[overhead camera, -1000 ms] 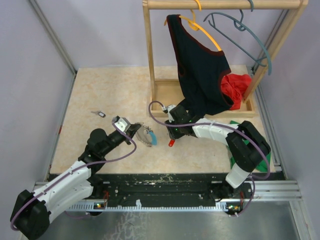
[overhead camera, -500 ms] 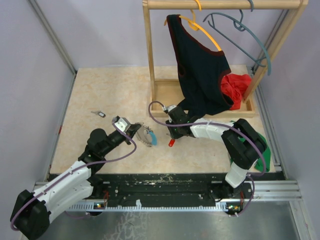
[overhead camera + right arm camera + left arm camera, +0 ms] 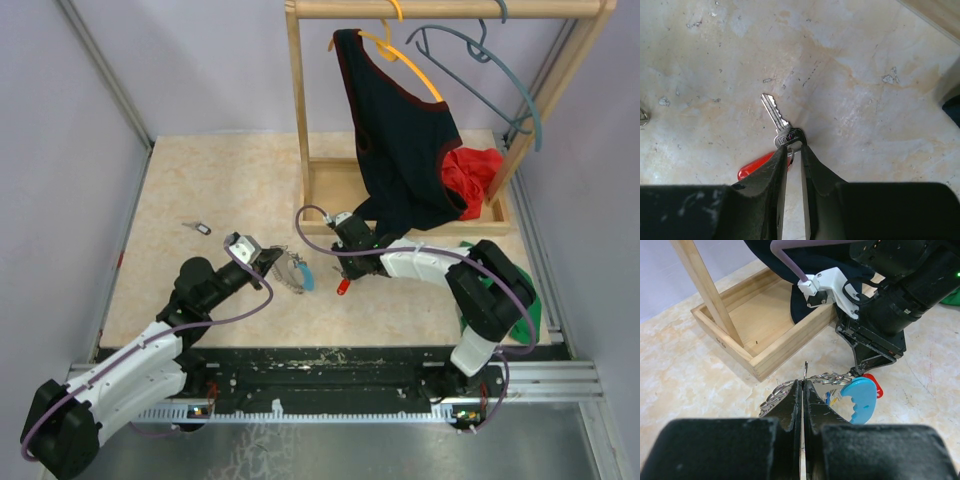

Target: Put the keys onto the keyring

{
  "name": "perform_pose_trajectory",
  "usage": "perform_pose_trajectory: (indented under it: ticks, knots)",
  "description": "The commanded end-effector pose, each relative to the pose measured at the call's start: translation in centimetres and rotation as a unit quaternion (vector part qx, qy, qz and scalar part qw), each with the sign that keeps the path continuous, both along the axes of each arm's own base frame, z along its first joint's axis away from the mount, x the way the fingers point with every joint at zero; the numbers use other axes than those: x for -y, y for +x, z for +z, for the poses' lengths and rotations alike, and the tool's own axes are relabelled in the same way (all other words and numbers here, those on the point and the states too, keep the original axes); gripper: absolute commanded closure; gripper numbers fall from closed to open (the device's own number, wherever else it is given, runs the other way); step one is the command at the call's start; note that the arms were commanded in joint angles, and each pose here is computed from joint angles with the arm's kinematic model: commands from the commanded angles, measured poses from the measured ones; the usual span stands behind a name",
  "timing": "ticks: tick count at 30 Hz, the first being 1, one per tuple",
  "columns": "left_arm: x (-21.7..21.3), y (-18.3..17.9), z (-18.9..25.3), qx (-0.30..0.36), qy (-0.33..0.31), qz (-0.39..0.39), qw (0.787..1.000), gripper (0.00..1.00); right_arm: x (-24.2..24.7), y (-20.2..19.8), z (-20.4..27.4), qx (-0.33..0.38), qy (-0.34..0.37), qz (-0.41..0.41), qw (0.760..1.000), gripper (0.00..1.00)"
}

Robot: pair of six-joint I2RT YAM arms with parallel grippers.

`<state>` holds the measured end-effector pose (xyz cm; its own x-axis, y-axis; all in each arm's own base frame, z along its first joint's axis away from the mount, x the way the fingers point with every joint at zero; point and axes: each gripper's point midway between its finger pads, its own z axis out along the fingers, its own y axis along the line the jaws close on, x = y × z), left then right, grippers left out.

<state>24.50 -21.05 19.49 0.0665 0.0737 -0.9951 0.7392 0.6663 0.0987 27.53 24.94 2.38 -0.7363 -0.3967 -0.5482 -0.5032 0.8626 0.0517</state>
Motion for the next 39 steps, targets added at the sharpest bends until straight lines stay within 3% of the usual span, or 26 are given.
perform_pose_trajectory:
  ticks: [1, 8, 25, 32, 39]
  knots:
    - [0.4, -0.1, 1.4, 0.016, -0.015, -0.009, 1.0, 0.99, -0.3, 0.1, 2.4, 0.025, 0.017, -0.003, 1.0, 0.85]
    - [0.4, -0.1, 1.4, 0.016, -0.016, -0.011, 1.0, 0.99, -0.2, -0.2, 3.1, 0.027, 0.023, -0.002, 0.999, 0.86]
    - [0.5, -0.2, 1.4, 0.014, -0.017, -0.013, 1.0, 0.99, -1.3, -0.3, 1.3, 0.009, 0.033, -0.001, 0.999, 0.77]
    - [0.5, -0.2, 1.4, 0.014, -0.016, -0.012, 1.0, 0.99, -1.1, -0.4, 1.0, 0.008, 0.029, -0.002, 1.0, 0.8]
    - [0.5, -0.2, 1.4, 0.013, -0.016, -0.013, 1.0, 0.99, -0.8, -0.2, 1.0, 0.012, 0.021, -0.004, 1.0, 0.9]
